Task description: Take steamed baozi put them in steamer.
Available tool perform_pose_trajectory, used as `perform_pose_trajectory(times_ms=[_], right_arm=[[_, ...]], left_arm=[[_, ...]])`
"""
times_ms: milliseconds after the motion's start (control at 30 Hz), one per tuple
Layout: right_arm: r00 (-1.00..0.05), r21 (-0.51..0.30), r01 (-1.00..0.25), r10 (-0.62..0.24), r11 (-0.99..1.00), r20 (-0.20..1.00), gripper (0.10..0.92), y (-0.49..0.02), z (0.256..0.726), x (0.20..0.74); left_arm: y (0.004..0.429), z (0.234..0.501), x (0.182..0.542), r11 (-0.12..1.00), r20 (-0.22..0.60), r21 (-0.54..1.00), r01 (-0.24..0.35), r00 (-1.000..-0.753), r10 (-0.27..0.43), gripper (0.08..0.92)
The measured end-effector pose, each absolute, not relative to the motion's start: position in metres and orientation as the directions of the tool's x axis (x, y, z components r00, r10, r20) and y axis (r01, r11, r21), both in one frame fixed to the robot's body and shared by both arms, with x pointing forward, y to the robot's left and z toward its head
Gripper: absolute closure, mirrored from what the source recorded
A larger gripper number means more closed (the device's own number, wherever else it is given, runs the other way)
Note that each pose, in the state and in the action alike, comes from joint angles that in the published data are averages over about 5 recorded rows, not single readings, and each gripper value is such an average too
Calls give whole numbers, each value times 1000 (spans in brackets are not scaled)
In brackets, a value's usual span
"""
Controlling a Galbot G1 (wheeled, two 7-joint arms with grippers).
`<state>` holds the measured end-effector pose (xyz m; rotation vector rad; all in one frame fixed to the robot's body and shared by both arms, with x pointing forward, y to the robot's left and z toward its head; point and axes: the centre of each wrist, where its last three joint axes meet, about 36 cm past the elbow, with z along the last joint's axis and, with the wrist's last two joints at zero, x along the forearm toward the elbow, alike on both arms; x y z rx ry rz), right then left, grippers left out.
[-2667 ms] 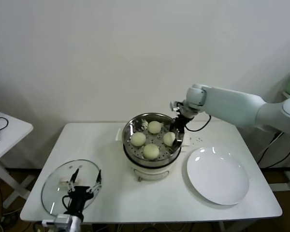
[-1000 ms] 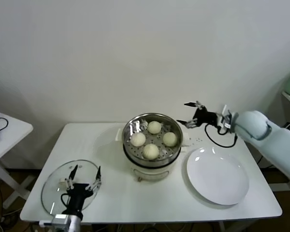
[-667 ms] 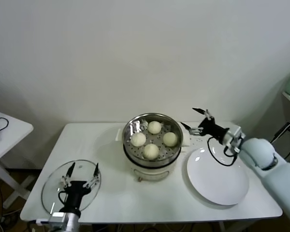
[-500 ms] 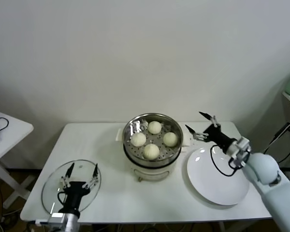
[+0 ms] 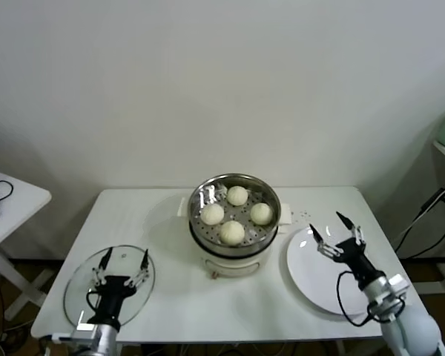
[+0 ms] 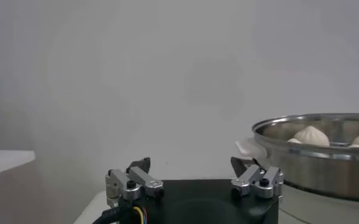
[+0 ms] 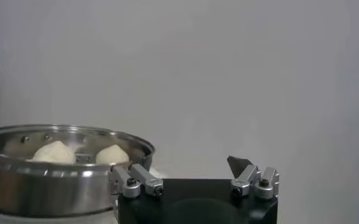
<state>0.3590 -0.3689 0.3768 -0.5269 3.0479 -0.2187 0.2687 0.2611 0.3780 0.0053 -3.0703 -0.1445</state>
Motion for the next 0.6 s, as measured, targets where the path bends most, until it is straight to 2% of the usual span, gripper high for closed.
perform_pose_trajectory(times_ms=[267,600], right_arm=[[-960,-74,-278,-280,958,-15,200,-361,351,321],[-965,-36,-262,-263,964,-9,200,-357,338,301]], left_arm=[[264,372,269,997,77,75,13,-997,7,177],[271,367,265,999,96,47,26,-995,21,177]])
